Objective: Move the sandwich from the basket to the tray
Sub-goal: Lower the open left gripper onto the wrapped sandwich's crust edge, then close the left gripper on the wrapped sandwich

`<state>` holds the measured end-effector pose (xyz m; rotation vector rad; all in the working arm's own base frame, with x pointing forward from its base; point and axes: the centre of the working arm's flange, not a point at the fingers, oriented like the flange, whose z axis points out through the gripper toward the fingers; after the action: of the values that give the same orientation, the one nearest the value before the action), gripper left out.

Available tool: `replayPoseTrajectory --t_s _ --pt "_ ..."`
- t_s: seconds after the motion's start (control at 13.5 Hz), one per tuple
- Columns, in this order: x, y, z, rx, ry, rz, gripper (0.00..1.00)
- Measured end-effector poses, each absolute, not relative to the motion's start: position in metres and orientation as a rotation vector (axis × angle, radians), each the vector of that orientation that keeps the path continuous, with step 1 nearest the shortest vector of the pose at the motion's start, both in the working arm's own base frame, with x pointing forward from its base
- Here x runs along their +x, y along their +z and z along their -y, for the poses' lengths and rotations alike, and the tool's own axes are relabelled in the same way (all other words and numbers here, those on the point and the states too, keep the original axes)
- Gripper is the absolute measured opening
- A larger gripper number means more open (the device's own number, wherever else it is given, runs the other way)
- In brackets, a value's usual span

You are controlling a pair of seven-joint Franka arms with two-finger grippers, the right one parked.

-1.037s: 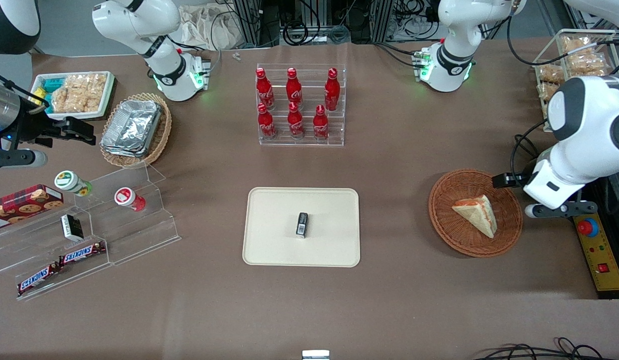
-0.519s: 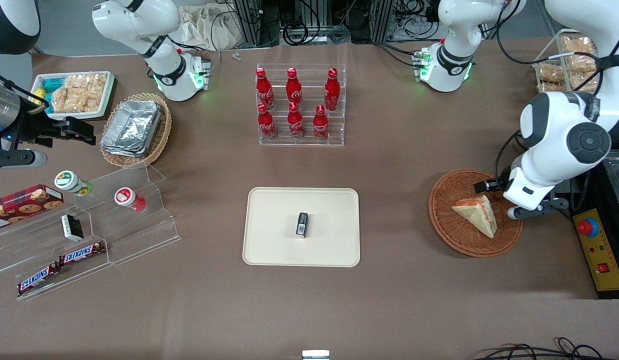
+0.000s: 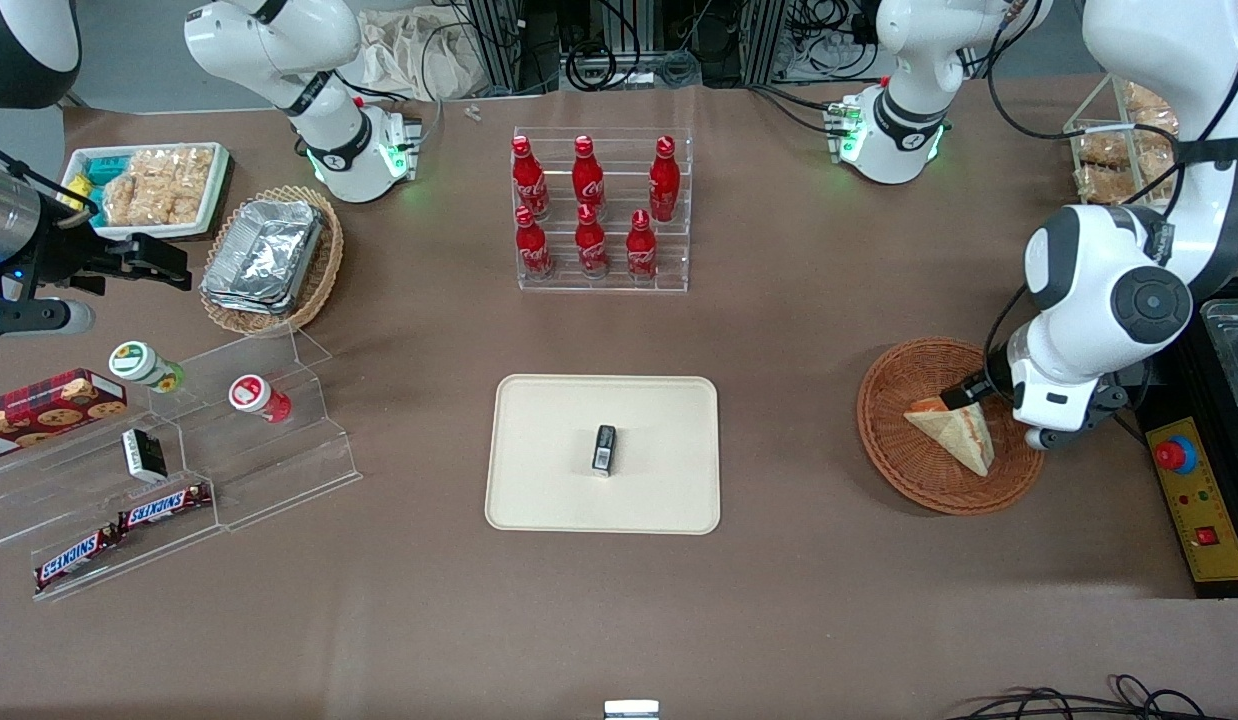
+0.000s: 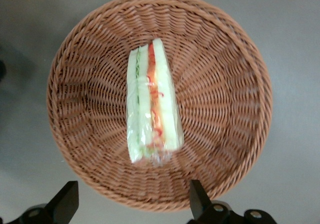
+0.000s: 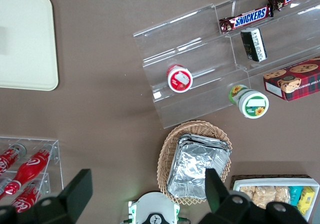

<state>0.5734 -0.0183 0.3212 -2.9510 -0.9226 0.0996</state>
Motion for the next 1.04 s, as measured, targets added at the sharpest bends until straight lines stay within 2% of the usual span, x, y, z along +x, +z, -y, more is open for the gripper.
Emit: replayPoseTrajectory --t_s 0.37,0.89,1.04 --pt "0.583 0.289 0.009 -2.857 0.061 1.256 1.00" --pt "0.581 0.274 0.010 -2.850 0.049 1.301 0.99" --pt "0.579 0.269 0.011 -2.850 0.055 1.303 0.95"
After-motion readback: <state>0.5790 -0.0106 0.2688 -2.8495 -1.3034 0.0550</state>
